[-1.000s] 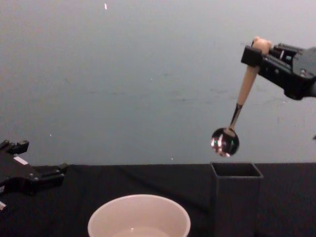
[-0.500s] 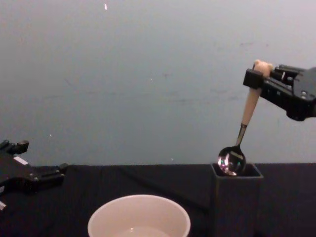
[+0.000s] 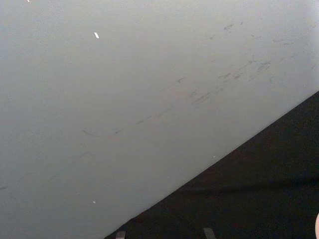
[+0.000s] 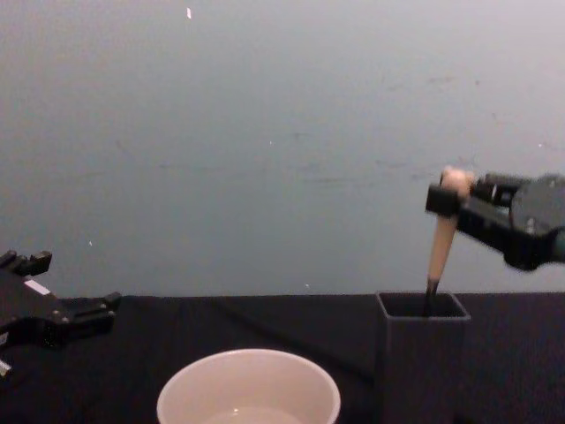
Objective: Pick up the stirring spoon with one hand, stir inside the cup, then place it back in its original position.
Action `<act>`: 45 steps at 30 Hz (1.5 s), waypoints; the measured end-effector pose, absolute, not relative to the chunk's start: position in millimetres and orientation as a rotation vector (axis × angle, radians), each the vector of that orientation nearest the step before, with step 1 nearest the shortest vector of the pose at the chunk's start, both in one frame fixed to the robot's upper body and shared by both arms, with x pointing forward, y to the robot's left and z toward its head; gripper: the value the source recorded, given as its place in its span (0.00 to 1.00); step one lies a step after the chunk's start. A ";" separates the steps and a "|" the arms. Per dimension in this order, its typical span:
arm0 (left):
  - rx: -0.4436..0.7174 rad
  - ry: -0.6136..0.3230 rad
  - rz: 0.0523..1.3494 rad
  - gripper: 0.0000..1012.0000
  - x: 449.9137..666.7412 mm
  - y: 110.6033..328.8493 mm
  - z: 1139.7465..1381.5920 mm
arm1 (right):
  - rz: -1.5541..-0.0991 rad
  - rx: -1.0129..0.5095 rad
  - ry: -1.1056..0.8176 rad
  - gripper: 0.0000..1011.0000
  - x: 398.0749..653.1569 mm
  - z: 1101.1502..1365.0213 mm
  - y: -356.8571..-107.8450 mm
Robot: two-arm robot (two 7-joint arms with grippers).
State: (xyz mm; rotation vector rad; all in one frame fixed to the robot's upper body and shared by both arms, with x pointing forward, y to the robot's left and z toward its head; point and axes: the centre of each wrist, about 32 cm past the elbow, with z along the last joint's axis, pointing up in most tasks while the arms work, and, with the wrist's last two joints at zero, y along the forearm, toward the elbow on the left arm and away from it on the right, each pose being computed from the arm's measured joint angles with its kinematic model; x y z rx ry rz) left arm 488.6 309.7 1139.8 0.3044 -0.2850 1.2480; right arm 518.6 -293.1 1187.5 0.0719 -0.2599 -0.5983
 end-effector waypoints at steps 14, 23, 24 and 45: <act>0.304 -0.285 1.248 0.99 488.6 309.7 1139.8 | -0.650 0.004 -0.160 0.21 526.5 1165.3 -283.8; 0.304 -0.285 1.248 0.99 488.6 309.7 1139.8 | -0.670 -0.011 -0.135 0.21 531.2 1159.2 -278.6; 0.304 -0.285 1.248 0.99 488.6 309.7 1139.8 | -0.671 -0.013 -0.134 0.21 531.4 1159.1 -278.2; 0.304 -0.285 1.248 0.99 488.6 309.7 1139.8 | -0.672 -0.010 -0.137 0.34 531.5 1159.4 -278.5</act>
